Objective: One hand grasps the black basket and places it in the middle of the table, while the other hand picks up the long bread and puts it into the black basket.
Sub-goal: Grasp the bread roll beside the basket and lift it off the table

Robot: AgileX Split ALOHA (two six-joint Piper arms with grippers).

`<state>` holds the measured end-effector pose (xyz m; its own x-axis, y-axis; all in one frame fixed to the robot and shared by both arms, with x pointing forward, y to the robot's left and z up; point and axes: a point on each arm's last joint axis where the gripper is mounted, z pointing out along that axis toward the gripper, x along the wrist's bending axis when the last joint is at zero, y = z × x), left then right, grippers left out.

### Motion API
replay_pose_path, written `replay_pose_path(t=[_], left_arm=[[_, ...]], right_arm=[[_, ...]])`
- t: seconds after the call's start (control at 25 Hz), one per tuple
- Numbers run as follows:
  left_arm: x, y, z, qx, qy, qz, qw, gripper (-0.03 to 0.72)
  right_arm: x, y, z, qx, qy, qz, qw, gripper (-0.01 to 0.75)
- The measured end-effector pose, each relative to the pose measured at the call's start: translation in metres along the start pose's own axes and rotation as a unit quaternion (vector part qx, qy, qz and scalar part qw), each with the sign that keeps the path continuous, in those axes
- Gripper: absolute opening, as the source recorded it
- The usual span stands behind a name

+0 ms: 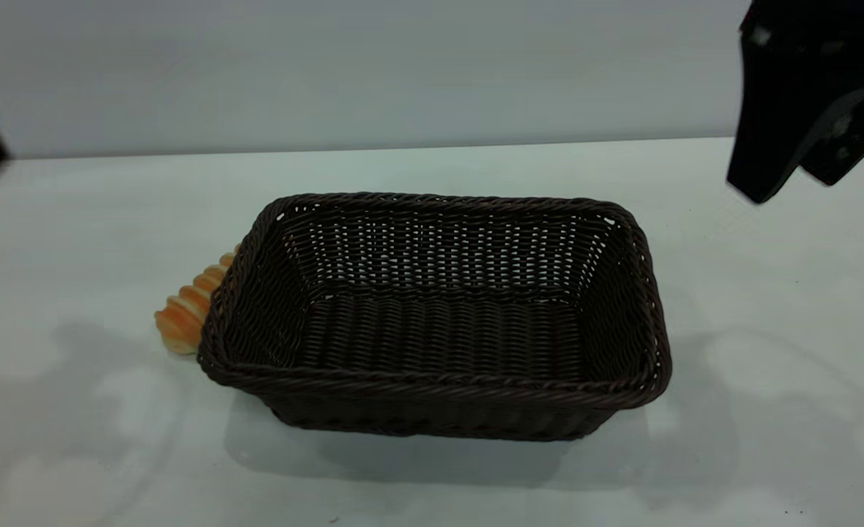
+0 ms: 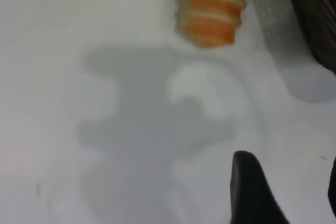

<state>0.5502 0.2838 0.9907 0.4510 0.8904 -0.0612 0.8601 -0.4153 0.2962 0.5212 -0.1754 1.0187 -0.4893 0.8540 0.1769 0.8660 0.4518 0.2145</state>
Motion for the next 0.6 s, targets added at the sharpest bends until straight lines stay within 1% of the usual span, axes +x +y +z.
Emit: replay_pose_path(t=[0.08, 0.16, 0.24, 0.36, 0.6], left_arm=[[0.007, 0.009, 0.025, 0.003, -0.016, 0.046, 0.999, 0.393], [0.013, 0.016, 0.05, -0.005, -0.027, 0.085, 0.996, 0.393], [0.018, 0.021, 0.074, -0.025, -0.029, 0.12, 0.992, 0.393], [0.021, 0.026, 0.1, -0.06, -0.025, 0.178, 0.982, 0.393], [0.014, 0.032, 0.134, -0.116, -0.051, 0.248, 0.96, 0.393]], right_arm=[[0.004, -0.002, 0.004, 0.005, 0.002, -0.006, 1.0, 0.562], [0.005, -0.003, 0.005, 0.005, 0.001, -0.007, 1.0, 0.562], [0.005, -0.003, 0.005, 0.004, 0.0, -0.007, 1.0, 0.562], [0.004, -0.003, 0.006, 0.003, -0.003, -0.008, 1.0, 0.562], [0.004, -0.002, 0.006, 0.001, -0.005, -0.005, 1.0, 0.562]])
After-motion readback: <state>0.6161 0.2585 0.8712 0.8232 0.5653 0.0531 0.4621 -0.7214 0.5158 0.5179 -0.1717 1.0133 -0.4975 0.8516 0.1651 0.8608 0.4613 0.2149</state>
